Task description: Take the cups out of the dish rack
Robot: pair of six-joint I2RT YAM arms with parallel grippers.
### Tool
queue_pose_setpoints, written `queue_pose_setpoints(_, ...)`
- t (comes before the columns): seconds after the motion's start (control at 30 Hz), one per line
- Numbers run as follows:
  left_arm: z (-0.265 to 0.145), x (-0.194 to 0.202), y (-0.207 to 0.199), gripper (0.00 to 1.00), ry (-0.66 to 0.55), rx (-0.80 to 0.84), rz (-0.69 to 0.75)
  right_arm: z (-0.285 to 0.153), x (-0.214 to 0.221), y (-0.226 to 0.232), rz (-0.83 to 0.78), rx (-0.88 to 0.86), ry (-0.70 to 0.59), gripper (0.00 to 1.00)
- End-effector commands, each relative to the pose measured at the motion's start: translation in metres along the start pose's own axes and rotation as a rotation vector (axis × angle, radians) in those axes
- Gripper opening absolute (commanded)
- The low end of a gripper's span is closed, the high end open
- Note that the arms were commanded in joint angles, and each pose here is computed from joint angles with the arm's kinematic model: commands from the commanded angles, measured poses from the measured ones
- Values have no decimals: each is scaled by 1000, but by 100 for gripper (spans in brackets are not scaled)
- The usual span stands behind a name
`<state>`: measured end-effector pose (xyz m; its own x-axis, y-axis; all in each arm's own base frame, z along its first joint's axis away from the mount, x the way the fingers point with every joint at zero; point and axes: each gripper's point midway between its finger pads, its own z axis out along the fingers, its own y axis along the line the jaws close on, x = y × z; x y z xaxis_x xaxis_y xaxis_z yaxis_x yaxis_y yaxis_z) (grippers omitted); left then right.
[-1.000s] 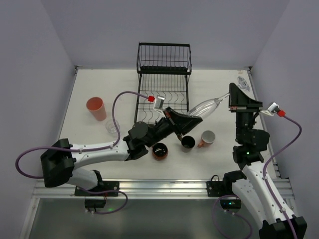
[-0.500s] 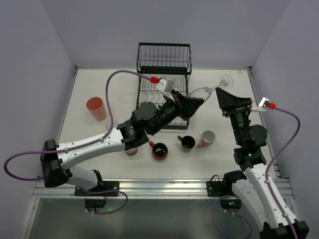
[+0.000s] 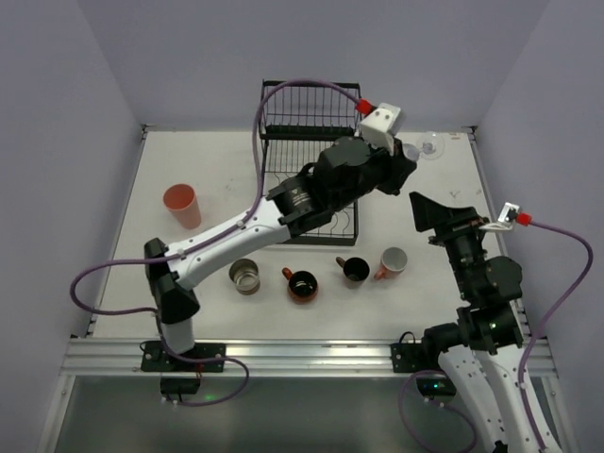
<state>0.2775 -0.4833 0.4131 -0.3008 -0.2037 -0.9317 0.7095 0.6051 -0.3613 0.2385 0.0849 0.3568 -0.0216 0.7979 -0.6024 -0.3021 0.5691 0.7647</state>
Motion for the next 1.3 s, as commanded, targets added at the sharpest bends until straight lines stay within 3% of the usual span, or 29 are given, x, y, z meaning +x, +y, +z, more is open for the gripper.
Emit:
queue_pose_setpoints(0.0, 3, -18, -17, 0, 57, 53, 84, -24, -7, 3, -106, 27, 23, 99)
queue_pose_setpoints(0.33, 36, 2, -6, 0, 109, 38, 160, -66, 6, -17, -104, 83, 60, 97)
queue_pose_setpoints(0.63, 68, 70, 23, 0, 237, -24, 254, -92, 5, -17, -128, 96, 80, 97)
queue_pose_setpoints(0.97, 72, 107, 46, 0, 333, -88, 313, -99, 10, -16, -112, 74, 92, 96)
queue_pose_setpoints(1.27, 56, 104, 45, 0, 380, -92, 296, -104, 6, -11, -123, 72, 89, 96)
